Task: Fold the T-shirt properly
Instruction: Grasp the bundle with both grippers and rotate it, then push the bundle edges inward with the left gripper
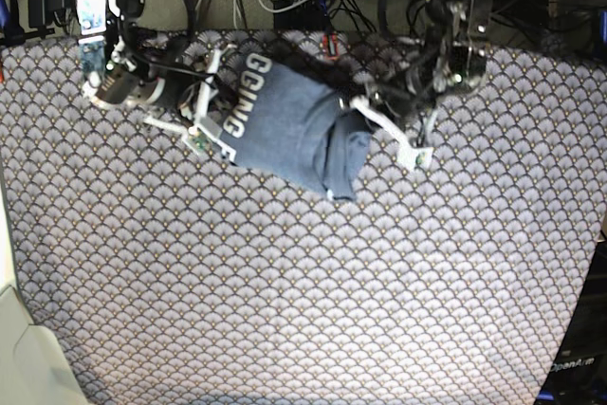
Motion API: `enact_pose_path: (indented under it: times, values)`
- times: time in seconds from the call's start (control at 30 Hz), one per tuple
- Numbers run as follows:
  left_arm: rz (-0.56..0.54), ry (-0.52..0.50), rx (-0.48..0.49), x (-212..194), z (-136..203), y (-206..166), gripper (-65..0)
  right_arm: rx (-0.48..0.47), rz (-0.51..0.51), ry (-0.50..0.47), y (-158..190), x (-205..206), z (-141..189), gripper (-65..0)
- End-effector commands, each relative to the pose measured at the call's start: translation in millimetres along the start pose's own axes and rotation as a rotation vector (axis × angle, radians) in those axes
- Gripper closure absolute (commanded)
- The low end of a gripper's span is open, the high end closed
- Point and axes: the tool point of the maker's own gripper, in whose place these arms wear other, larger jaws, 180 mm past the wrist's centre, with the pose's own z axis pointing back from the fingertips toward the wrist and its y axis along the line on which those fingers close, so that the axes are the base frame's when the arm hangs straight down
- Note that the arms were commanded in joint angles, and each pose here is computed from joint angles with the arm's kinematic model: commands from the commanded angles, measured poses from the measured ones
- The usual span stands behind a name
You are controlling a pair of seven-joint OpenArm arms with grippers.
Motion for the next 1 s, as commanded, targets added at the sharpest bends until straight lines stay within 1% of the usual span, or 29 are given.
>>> enact_pose_path:
  times: [0.0, 0.1, 0.17, 0.27, 0.37, 0.5, 0.57, 0.6, 0.63, 0.7, 0.8, 0.87, 0.97]
  values:
    - [0.009, -0.05, -0.027, 19.7, -1.9, -7.3, -0.3, 0.002, 0.011, -0.036, -0.8, 9.3, 3.9, 0.0]
    - [0.039, -0.074, -0.038, 39.7, -13.0, -11.2, -0.3, 0.013, -0.001, -0.019, 4.8, 0.1, 3.1, 0.0]
    - [0.041, -0.1, -0.055, 58.2, -18.8, -19.2, -0.3, 0.016, -0.004, -0.014, 6.9, -3.1, 3.1, 0.0]
    - [0.039, -0.188, -0.073, 90.8, -23.0, -27.4, -0.3, 0.025, -0.014, -0.005, 11.2, -8.5, 2.2, 0.0]
    - [0.06, -0.259, -0.09, 111.9, -27.0, -36.5, -0.3, 0.027, -0.016, 0.001, 12.7, -11.4, 2.5, 0.0]
    - [0.044, -0.304, -0.099, 131.5, -20.1, -41.2, -0.3, 0.021, -0.01, 0.022, 11.0, -20.7, 7.0, 0.0]
    - [0.023, -0.33, -0.099, 138.9, -11.4, -41.7, -0.3, 0.011, 0.017, 0.004, 11.7, -13.6, 13.3, 0.0]
    - [0.004, -0.353, -0.084, 145.9, -2.0, -35.5, -0.3, 0.004, 0.036, -0.006, 13.7, -8.8, 17.9, 0.0]
    - [-0.008, -0.365, -0.067, 147.6, 5.6, -27.6, -0.3, 0.001, 0.049, -0.017, 17.1, -5.5, 21.9, 0.0]
    - [-0.014, -0.359, -0.028, 141.0, 19.9, -9.0, -0.3, -0.008, 0.077, -0.05, 22.4, 4.8, 30.3, 0.0]
    - [0.021, -0.335, 0.038, 124.2, 36.6, 23.2, -0.3, -0.014, 0.1, -0.078, 27.1, 14.3, 37.0, 0.0]
    - [0.051, -0.312, 0.077, 109.2, 39.5, 40.5, -0.3, -0.002, 0.107, -0.088, 31.3, 19.2, 34.4, 0.0]
    - [0.074, -0.272, 0.089, 89.4, 35.5, 47.8, -0.3, 0.034, 0.141, -0.107, 44.5, 30.1, 29.7, 0.0]
